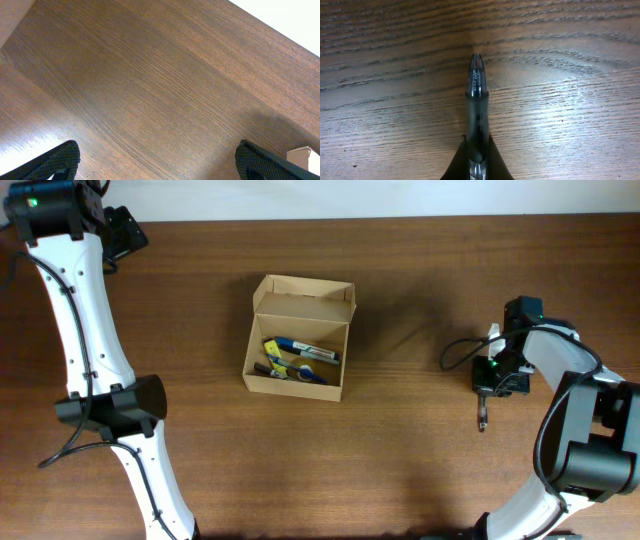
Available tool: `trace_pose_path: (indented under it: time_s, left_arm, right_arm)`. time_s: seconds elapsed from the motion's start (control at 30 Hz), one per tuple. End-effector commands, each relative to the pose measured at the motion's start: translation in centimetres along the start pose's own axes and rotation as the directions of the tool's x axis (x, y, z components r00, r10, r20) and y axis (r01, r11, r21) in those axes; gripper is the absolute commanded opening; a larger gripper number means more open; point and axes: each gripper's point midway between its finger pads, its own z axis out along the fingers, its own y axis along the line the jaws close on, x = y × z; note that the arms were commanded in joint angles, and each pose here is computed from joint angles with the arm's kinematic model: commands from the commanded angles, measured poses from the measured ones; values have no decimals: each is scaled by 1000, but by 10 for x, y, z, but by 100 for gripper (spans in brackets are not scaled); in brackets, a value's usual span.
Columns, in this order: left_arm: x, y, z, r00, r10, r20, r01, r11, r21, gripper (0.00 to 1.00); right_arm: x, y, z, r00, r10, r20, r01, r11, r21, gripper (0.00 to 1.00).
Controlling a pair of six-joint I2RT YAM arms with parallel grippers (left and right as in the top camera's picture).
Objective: Pack container
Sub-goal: 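Move the right gripper to the dark pen and grasp it, then carry the dark pen into the box and release it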
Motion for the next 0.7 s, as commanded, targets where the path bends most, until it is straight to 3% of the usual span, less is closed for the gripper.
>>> trace_pose_path:
  time_s: [0.0, 0.2, 0.33, 0.43, 0.53, 0.63, 0.67]
  left_arm:
    - [-4, 3, -14, 1000, 3, 27, -4, 1000, 11, 100]
    - [-4, 3, -14, 1000, 3, 27, -4, 1000, 10, 100]
    - [-4, 3, -14, 1000, 3, 27, -4, 1000, 10, 100]
    - [-4, 3, -14, 1000, 3, 27, -4, 1000, 11, 100]
    - [-4, 3, -14, 1000, 3, 27, -4, 1000, 10, 100]
    - [-4, 3, -14, 1000, 3, 27, -4, 1000, 10, 100]
    - [-4, 3, -14, 1000, 3, 27, -4, 1000, 11, 100]
  right_arm:
    - [3, 18, 18, 999, -29, -40, 27, 998, -54, 4]
    - [-29, 43, -36, 995, -81, 60, 89, 986, -144, 4]
    - [-55, 86, -108, 957, -224, 184, 253, 955, -154, 4]
    - [-61, 133, -161, 876, -393, 279, 437, 892, -116, 4]
    - [-53, 196, -204, 700, -607, 376, 667, 743, -44, 4]
    - [-29, 269, -228, 404, -799, 445, 874, 481, 70, 4]
    - [-14, 299, -231, 253, -853, 457, 931, 343, 124, 4]
